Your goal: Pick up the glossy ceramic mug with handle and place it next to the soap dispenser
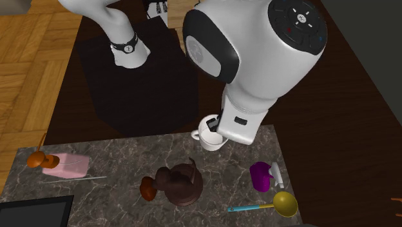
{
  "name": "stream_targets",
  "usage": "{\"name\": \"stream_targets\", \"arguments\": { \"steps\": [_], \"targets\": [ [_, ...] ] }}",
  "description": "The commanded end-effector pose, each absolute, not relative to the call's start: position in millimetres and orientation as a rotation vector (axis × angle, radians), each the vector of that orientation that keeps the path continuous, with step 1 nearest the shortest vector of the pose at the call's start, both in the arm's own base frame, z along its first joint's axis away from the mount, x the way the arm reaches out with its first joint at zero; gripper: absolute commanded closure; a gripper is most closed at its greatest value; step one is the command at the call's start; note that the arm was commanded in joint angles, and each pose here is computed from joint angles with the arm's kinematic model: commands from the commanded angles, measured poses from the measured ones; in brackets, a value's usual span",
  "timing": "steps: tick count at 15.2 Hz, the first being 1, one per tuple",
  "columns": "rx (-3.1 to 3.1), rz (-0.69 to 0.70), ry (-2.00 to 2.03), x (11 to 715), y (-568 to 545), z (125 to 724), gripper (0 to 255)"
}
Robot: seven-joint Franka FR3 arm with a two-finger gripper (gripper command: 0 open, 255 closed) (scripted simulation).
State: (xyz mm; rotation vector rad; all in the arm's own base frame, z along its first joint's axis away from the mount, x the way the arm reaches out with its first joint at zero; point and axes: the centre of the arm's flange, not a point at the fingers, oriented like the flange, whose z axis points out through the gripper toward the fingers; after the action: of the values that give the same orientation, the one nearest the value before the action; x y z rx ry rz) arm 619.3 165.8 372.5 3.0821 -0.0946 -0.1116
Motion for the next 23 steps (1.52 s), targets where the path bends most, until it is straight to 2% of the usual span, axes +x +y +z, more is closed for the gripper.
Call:
{"name": "stream_targets", "arguments": {
  "steps": [1,10,23],
  "targets": [
    [3.082,-0.112,-0.095,620,165,384,255],
    [3.082,-0.112,-0.095,619,165,428,255],
    [3.082,-0.112,-0.095,538,14,428,255]
  ]
}}
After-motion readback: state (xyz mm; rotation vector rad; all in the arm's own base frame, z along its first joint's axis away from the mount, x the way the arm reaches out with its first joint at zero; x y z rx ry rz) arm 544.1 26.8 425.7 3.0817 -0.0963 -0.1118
